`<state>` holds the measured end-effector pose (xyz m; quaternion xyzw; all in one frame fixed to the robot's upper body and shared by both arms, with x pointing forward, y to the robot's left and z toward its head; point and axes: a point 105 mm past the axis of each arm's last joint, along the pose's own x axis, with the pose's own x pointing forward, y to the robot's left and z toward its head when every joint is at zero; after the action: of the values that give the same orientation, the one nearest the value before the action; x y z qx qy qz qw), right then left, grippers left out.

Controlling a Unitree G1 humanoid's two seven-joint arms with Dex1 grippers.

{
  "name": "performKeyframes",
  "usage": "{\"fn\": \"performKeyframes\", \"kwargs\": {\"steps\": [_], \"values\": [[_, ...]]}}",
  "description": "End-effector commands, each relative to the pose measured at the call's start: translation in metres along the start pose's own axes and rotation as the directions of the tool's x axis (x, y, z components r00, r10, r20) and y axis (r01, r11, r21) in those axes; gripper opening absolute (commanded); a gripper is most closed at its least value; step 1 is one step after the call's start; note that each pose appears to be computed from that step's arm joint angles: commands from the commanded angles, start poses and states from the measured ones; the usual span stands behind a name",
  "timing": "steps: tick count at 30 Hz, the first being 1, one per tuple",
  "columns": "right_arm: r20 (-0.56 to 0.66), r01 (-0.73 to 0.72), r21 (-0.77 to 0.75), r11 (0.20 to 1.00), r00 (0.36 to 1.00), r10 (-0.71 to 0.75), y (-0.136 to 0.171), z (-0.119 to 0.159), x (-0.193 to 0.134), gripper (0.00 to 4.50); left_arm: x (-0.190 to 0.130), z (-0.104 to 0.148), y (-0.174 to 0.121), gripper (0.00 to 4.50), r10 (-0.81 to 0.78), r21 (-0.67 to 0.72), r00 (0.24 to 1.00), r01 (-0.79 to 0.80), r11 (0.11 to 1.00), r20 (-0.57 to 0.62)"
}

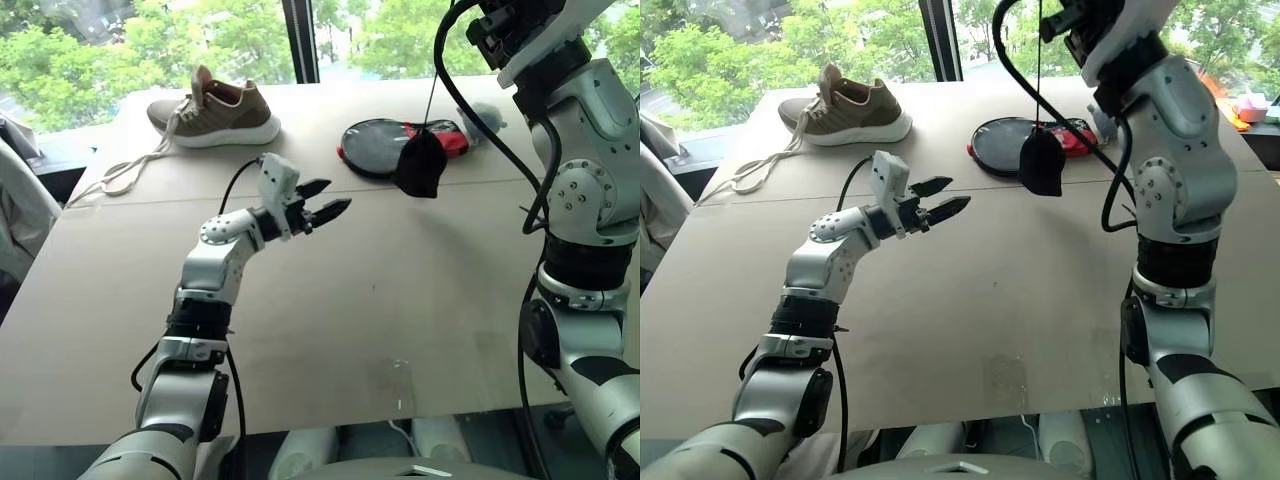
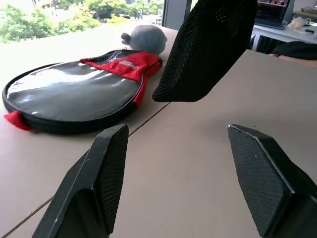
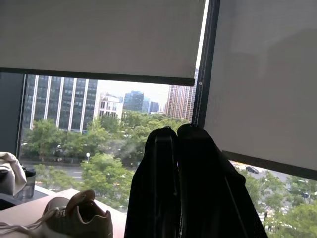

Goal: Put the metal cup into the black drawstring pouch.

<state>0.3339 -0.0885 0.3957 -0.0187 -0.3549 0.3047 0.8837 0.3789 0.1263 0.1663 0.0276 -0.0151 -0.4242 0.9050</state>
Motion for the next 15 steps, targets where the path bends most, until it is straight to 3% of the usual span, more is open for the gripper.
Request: {"fn": "performKeyframes", "kwargs": {"steps": [1, 7, 9, 10, 12, 15], "values": [[0.067, -0.042, -0.005, 0.999, 0.997, 0.042, 0.007, 0.019, 0.002, 0.00, -0.022, 0.011, 0.015, 3.25, 0.056, 0.030, 0.998, -0.056, 0.998, 0.015], [0.011, 0.071, 0.007, 0.997, 0.997, -0.071, -0.034, 0.010, -0.020, 0.00, -0.051, 0.006, 0.036, 3.25, 0.156, 0.045, 0.988, -0.156, 0.987, -0.005], [-0.131, 0.081, 0.007, 0.997, 0.988, -0.080, -0.048, -0.015, -0.042, 0.00, -0.054, 0.002, 0.037, 3.25, 0.176, 0.035, 0.984, -0.176, 0.984, -0.009], [-0.263, 0.040, 0.043, 0.998, 0.964, -0.027, -0.047, -0.040, -0.062, 0.68, -0.057, -0.002, 0.036, 3.30, 0.183, 0.027, 0.983, -0.183, 0.983, -0.016], [-0.498, -0.061, 0.083, 0.995, 0.862, 0.094, -0.035, -0.087, -0.115, 1.47, -0.064, -0.014, 0.031, 3.30, 0.190, 0.010, 0.980, -0.190, 0.982, -0.053], [-0.686, -0.128, 0.038, 0.991, 0.718, 0.119, -0.028, -0.133, -0.186, 2.78, -0.078, -0.038, 0.016, 3.30, 0.189, -0.013, 0.974, -0.192, 0.981, -0.125]]}}
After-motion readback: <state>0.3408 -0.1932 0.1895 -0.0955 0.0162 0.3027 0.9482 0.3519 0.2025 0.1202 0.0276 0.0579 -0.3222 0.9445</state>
